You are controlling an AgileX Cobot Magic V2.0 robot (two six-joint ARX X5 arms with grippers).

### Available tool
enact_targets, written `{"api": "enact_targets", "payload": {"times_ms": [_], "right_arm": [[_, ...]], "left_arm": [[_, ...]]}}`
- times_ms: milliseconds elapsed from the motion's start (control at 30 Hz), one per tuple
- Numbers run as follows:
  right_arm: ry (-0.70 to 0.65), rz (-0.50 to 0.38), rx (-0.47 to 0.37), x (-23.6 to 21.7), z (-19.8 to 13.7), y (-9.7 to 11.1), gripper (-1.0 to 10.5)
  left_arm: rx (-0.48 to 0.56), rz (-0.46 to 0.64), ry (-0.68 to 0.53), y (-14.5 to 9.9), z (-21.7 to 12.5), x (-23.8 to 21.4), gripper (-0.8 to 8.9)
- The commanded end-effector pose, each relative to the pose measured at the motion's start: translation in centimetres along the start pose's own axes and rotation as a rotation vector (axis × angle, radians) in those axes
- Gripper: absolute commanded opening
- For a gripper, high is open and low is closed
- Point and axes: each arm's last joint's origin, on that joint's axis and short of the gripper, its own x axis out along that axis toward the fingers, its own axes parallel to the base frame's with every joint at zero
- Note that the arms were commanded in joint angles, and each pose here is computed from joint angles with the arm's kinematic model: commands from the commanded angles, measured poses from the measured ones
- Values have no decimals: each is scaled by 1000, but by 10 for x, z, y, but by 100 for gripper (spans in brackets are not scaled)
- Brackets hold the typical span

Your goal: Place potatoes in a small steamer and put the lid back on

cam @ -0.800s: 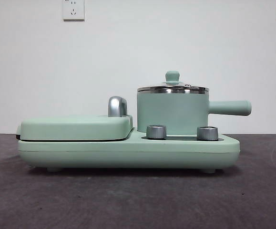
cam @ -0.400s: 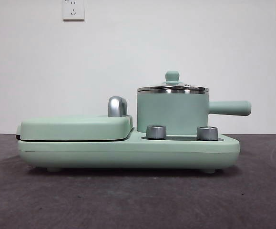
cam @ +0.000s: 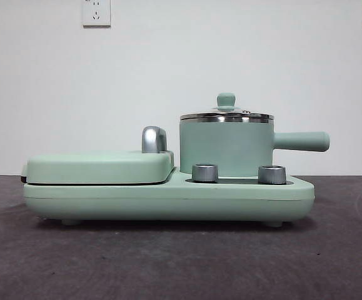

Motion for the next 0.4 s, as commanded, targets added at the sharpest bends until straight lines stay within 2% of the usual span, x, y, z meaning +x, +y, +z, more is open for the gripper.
{"api": "enact_targets", "payload": {"times_ms": [33, 333, 400], "right_arm": [[-12, 9, -12, -1, 2, 1, 38], [-18, 10, -12, 0, 2, 1, 37], [-55, -14, 3, -1, -1, -3, 37]], "left_arm": [[9, 7, 24, 1, -7, 2, 15], [9, 7, 24, 1, -7, 2, 15], [9, 7, 24, 1, -7, 2, 15]]}}
